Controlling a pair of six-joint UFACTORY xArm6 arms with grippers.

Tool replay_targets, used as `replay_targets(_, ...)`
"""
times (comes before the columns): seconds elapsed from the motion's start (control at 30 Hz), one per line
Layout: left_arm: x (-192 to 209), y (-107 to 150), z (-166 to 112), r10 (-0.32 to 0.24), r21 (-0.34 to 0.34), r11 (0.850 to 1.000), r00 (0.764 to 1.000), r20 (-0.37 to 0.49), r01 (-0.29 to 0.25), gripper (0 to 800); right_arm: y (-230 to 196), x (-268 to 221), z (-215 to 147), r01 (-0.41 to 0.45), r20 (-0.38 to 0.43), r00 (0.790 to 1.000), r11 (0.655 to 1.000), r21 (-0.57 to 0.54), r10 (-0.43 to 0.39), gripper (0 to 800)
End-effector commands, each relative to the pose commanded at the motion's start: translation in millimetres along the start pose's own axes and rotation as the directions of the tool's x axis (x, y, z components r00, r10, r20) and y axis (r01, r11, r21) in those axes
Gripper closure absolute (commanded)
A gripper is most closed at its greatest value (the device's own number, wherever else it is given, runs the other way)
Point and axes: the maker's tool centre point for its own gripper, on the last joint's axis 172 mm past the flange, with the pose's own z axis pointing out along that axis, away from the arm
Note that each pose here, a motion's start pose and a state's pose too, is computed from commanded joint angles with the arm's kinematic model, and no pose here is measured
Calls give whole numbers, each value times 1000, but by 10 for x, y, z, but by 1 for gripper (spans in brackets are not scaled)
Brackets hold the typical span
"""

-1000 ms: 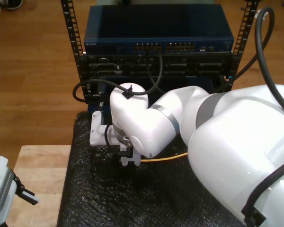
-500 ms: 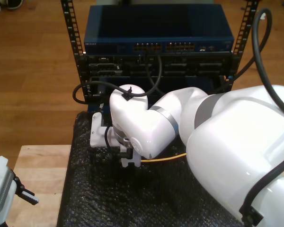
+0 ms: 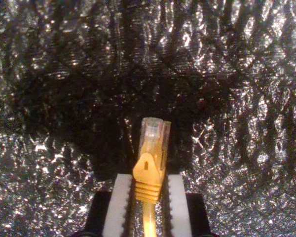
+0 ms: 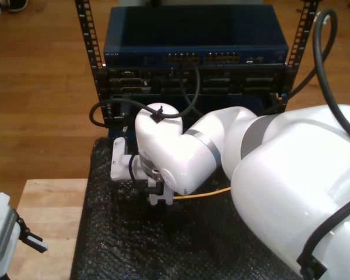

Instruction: Grab the cable and plug it in

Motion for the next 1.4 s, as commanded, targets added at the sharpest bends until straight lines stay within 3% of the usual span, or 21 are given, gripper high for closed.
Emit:
replay_targets(0.43, 4, 3, -2, 1, 0, 1000, 1000, 0, -1, 0, 28, 4, -61, 5, -6, 1000, 1000, -8, -5, 793)
replay_targets(0.63, 34, 18, -14, 0, -7, 1000, 1000, -7, 0, 0, 168, 27, -341, 10, -33, 999, 999, -43, -11, 794)
replay_targets(1.0, 364, 22, -65, 16, -14, 1000, 994, -108, -17, 0, 135, -254, -483, 91, 15, 996, 996, 19, -91, 794)
replay_targets(1.4, 670, -69, -79, 20, 16, 1000, 977, -211, -17, 0, 65, -438, -993, 38, -125, 992, 991, 128, -22, 794)
